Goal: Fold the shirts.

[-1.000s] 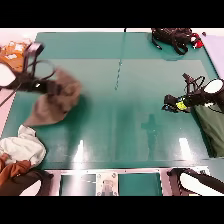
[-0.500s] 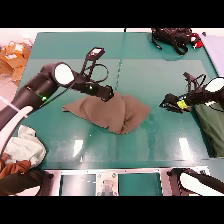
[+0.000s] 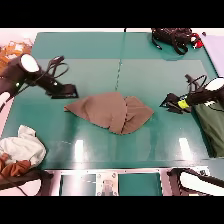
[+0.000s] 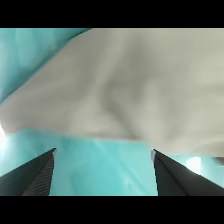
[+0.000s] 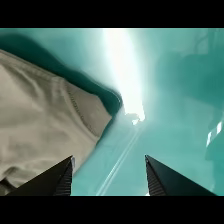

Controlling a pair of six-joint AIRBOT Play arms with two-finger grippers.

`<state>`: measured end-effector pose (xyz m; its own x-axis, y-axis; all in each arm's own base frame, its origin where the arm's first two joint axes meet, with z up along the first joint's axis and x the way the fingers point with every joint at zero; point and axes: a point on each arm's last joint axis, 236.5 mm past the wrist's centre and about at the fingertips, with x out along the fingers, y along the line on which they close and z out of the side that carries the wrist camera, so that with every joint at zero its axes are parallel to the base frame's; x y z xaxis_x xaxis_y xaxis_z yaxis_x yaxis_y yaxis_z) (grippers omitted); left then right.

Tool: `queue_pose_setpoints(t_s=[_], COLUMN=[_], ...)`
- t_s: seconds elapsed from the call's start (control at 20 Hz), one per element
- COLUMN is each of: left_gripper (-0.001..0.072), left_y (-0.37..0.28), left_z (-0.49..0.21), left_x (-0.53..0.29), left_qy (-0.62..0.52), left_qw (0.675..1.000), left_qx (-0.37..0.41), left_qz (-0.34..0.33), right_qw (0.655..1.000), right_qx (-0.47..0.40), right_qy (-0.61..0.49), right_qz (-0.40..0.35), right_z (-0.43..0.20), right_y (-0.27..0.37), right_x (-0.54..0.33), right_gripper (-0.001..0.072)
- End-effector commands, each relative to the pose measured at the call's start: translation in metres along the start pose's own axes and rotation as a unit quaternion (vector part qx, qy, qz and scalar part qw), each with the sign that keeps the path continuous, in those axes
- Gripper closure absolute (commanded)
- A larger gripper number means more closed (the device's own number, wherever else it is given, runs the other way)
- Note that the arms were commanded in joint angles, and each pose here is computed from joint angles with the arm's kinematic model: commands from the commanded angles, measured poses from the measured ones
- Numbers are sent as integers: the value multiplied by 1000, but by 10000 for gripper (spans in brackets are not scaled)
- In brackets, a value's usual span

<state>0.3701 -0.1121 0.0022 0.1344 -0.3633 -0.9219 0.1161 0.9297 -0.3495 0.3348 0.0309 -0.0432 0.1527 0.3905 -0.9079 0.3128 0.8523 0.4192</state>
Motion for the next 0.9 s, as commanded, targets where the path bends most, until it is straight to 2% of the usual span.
queue_pose_setpoints(t_s=[0.0, 0.1, 0.3, 0.35, 0.4, 0.45, 0.5, 0.65, 0.85], left_gripper=[-13, -13, -13, 62, 238, 481, 687, 687, 687], left_y=[57, 64, 50, 51, 53, 54, 54, 48, 21], left_z=[-25, -27, -7, -5, -4, -2, 2, 26, 78], left_x=[31, 54, 90, 98, 102, 103, 100, 65, -64], left_qy=[9, -3, -24, -24, -25, -28, -34, -62, -202], left_qw=[997, 995, 990, 988, 987, 987, 989, 994, 979], left_qx=[-76, -95, -135, -144, -148, -149, -140, -88, 11], left_qz=[27, 23, -43, -48, -47, -46, -45, -31, 15], right_qw=[999, 997, 994, 994, 994, 994, 994, 992, 986], right_qx=[3, -8, -12, -13, -14, -21, -34, -54, -98], right_qy=[43, 60, 75, 77, 76, 71, 66, 62, -27], right_qz=[32, 45, 76, 77, 76, 78, 80, 98, 132], right_z=[-11, -15, -19, -19, -18, -15, -11, 5, 52], right_y=[12, 24, 47, 47, 47, 47, 48, 58, 88], right_x=[45, 70, 100, 103, 103, 102, 100, 74, -22], right_gripper=[204, 206, 220, 270, 398, 565, 687, 688, 688])
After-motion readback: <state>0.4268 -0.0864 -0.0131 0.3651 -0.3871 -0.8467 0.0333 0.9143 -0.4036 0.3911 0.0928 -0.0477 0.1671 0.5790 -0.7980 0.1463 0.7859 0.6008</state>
